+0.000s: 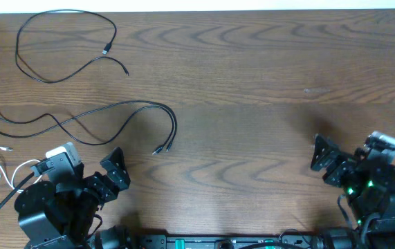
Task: Untangle cables
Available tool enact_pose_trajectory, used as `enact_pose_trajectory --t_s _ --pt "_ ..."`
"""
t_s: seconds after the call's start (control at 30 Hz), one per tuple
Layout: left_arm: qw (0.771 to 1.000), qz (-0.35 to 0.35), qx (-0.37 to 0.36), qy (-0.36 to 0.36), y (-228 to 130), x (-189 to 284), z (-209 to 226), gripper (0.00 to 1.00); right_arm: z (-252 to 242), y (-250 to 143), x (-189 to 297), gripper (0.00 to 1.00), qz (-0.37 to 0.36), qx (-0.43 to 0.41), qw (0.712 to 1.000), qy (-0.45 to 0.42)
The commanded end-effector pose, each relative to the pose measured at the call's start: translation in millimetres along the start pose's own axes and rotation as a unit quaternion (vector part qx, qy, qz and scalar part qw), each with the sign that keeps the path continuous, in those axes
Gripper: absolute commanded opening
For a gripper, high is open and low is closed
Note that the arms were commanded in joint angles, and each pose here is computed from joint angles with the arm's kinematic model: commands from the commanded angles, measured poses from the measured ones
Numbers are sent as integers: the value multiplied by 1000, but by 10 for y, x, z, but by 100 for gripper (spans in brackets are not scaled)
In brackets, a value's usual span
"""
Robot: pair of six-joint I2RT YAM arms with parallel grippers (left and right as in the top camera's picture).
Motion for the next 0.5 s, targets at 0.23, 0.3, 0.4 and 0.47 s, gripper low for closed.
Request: enact_pose_trajectory --t_s 0.23,0.3,0.4,0.47 --pt "1000 -5 -10 2 28 24 -5 99 -215 -233 -158 99 -72 23 996 37" --pt "1000 -5 -10 2 28 24 -5 99 -227 -233 -174 99 -87 22 995 43" --pt "1000 -5 -10 2 28 24 -5 99 -230 -221 -202 99 -113 20 992 57" --pt "1000 -5 -10 2 28 24 -5 98 -220 -210 -221 99 -128 22 989 68"
Point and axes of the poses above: each gripper's point midway between its finger pads, its own x axis back along the fingers, its own z axis along the line the jaws close on, y = z × x, the point moved 3 cm from there along x, back along the fingers, and after that the axes turned 11 degrees about -x, right-handed, at the moved point
